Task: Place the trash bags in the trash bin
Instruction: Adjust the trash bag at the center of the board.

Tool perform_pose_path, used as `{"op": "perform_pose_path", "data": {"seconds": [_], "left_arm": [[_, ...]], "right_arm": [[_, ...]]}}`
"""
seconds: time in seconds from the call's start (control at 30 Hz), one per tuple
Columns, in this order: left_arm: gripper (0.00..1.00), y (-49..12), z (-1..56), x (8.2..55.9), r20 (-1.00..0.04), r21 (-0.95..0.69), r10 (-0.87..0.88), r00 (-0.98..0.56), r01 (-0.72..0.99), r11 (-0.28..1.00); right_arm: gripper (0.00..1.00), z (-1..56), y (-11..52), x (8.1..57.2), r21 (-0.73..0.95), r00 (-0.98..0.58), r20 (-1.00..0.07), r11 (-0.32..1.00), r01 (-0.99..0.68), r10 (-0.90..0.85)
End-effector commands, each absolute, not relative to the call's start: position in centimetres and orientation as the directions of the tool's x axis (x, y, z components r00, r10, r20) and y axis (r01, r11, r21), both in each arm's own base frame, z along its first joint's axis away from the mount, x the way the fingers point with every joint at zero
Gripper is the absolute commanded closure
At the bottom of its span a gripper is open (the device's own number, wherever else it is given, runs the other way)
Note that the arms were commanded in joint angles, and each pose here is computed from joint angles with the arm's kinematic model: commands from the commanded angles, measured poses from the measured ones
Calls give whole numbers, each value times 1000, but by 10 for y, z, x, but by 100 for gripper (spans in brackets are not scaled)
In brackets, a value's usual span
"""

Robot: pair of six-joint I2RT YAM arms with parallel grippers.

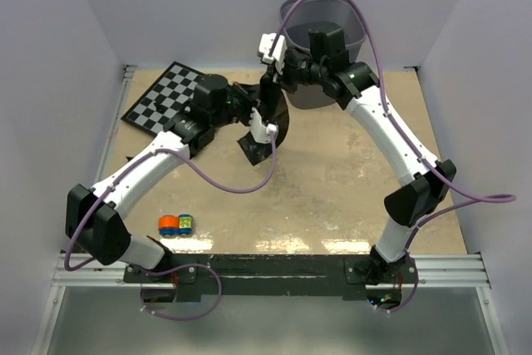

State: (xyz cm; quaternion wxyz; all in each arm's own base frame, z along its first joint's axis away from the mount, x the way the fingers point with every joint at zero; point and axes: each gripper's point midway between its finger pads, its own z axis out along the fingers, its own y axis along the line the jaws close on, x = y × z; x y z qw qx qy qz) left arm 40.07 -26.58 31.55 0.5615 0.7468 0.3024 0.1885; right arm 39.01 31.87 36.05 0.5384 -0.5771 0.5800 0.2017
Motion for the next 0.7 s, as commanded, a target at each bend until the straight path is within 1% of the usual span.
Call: {"op": "perform_pose_path", "data": {"seconds": [0.0,0.1,0.2,0.27,0.33,0.43,0.53,0.6,0.67], "left_arm": [[100,-266,352,392,-63,980,647,760,169,-104],[100,-267,405,398,-29,1000,655,755,22,18],[100,-262,419,412,-30,999,697,717,-7,50],[100,-260,409,418,-54,998,713,699,26,50],[100,-259,390,414,-81,996,708,702,82,32],[100,-258,353,396,-104,985,683,724,171,-32],[100,-260,332,374,-130,968,648,751,238,-81],[100,-263,333,366,-145,964,629,763,252,-84],[100,-266,342,366,-130,973,621,773,219,-68]], "right_arm": [[100,353,316,393,-403,247,-845,262,-877,-475],[100,323,315,387,-368,209,-830,228,-901,-517],[100,323,319,373,-343,207,-837,192,-919,-507],[100,340,323,364,-349,232,-852,179,-920,-469],[100,368,328,359,-364,268,-874,182,-913,-406],[100,395,325,371,-400,292,-878,245,-883,-380],[100,385,313,400,-411,256,-869,329,-850,-423],[100,369,307,408,-405,228,-861,341,-848,-454],[100,356,307,407,-401,222,-853,322,-858,-472]]}}
